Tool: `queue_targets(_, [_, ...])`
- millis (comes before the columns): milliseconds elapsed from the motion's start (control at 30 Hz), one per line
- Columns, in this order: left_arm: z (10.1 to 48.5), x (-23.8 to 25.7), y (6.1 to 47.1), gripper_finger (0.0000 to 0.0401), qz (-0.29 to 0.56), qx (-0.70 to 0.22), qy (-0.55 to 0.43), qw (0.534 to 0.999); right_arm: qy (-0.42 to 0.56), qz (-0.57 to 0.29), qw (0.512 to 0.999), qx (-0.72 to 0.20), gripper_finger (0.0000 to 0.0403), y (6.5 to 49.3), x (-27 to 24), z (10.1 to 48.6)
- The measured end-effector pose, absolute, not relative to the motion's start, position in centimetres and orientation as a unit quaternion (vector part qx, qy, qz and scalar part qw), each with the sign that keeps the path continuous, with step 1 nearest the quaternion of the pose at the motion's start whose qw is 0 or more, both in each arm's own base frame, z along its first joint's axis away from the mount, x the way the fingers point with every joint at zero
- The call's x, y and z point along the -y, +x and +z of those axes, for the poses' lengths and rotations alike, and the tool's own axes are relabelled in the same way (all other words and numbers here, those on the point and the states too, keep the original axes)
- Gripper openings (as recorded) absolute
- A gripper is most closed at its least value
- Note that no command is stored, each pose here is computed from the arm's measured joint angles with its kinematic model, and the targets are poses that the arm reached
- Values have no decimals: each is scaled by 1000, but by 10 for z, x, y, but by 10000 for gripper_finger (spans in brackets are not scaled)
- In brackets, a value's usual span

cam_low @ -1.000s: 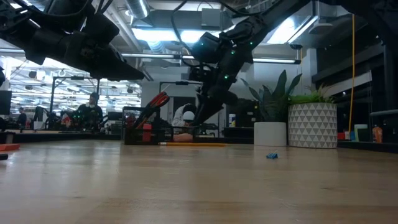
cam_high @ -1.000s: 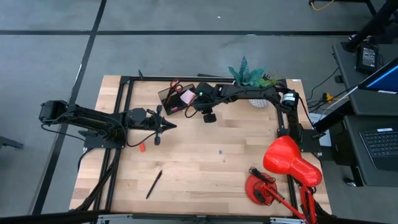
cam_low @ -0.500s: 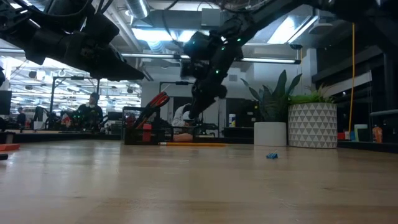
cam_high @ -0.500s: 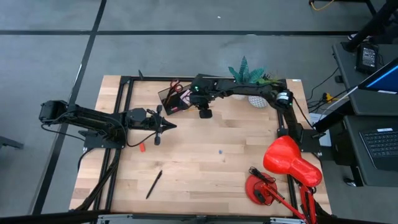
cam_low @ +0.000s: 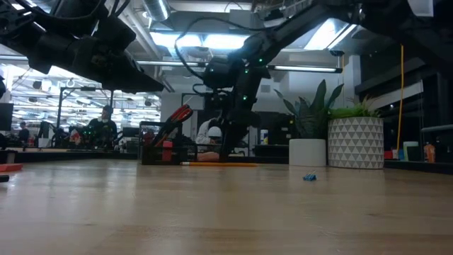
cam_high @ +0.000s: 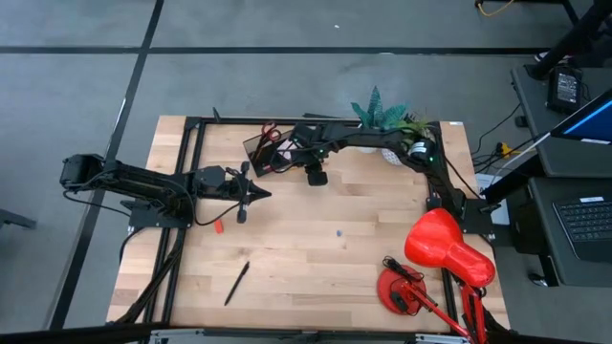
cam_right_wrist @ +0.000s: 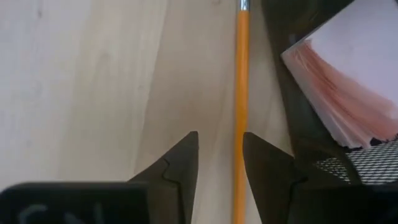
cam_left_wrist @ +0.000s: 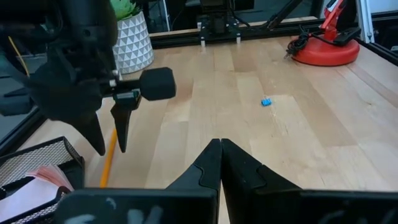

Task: Pick and place office supplies into organizer
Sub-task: Put the pencil into the desk organizer

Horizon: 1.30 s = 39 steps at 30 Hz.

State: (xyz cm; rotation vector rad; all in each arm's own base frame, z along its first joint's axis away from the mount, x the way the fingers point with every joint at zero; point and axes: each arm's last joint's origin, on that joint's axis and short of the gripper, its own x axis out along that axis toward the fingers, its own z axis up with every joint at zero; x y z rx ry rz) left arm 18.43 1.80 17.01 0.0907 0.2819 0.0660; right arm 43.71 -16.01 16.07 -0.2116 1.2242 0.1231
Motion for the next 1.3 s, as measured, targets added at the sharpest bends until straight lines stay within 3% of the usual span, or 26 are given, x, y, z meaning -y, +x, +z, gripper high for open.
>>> queue_targets(433, [169,-18,184,1,34,-148,37,988,-100,59,810,-575,132,440,161,152])
queue_targets(833, [169,-18,184,3,34,-148,36,988,-110,53,804,-581,203,439,162,150])
queue_targets(1300, [169,-18,184,2,34,-148,36,988,-104,41,811,-575,202,441,163,150])
